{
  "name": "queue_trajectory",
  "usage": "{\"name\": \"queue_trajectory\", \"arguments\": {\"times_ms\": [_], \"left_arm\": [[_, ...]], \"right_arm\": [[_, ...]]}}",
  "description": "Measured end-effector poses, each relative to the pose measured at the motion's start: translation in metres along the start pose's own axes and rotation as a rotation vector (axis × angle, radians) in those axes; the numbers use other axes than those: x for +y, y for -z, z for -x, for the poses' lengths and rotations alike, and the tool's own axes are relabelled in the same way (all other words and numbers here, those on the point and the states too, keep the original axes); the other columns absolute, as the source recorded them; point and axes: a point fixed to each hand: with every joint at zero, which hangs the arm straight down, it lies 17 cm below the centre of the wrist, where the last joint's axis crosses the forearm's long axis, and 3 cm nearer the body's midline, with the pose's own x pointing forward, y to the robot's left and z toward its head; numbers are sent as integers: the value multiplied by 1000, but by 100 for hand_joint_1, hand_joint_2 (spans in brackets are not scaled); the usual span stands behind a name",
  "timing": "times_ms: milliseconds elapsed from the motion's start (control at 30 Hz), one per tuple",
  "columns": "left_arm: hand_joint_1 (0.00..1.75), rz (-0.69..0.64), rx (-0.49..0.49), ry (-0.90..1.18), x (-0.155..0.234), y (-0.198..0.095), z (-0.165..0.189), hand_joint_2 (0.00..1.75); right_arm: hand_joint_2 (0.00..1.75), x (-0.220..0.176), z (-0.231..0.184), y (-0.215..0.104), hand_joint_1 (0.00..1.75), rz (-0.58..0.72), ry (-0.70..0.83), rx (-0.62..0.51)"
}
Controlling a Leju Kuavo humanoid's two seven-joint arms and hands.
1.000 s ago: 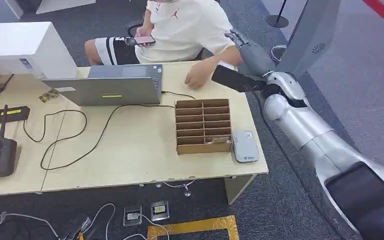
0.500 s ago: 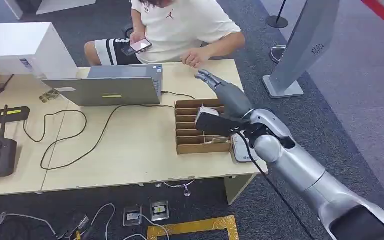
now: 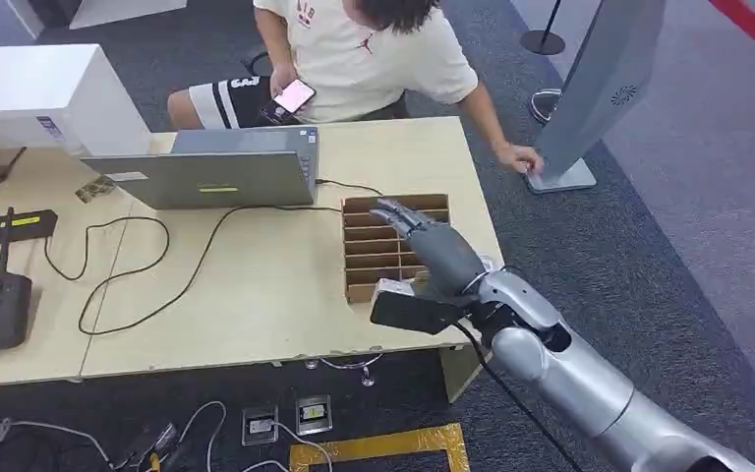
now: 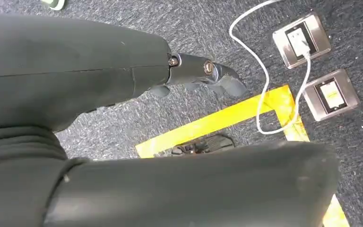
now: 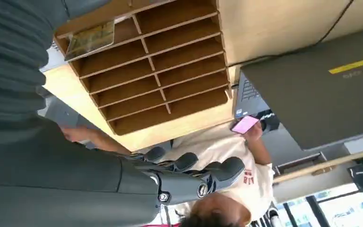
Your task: Pass the card to the sensor for recognition and then transmit it.
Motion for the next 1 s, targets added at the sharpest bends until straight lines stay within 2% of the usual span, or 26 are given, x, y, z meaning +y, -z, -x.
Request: {"name": "queue_trajectory", "arguments": {"times_ms": [433, 600, 1000], "left_arm": [[0, 5, 36, 27, 0, 0, 5, 0], [0, 4, 41, 30, 1, -1, 6, 0], [0, -1, 46, 34, 5, -3, 8, 0]], "right_arm": [[175, 55, 46, -30, 0, -220, -148, 209], [175, 54, 57, -34, 0, -226, -186, 242], [175, 43, 58, -30, 0, -172, -228, 238]]}}
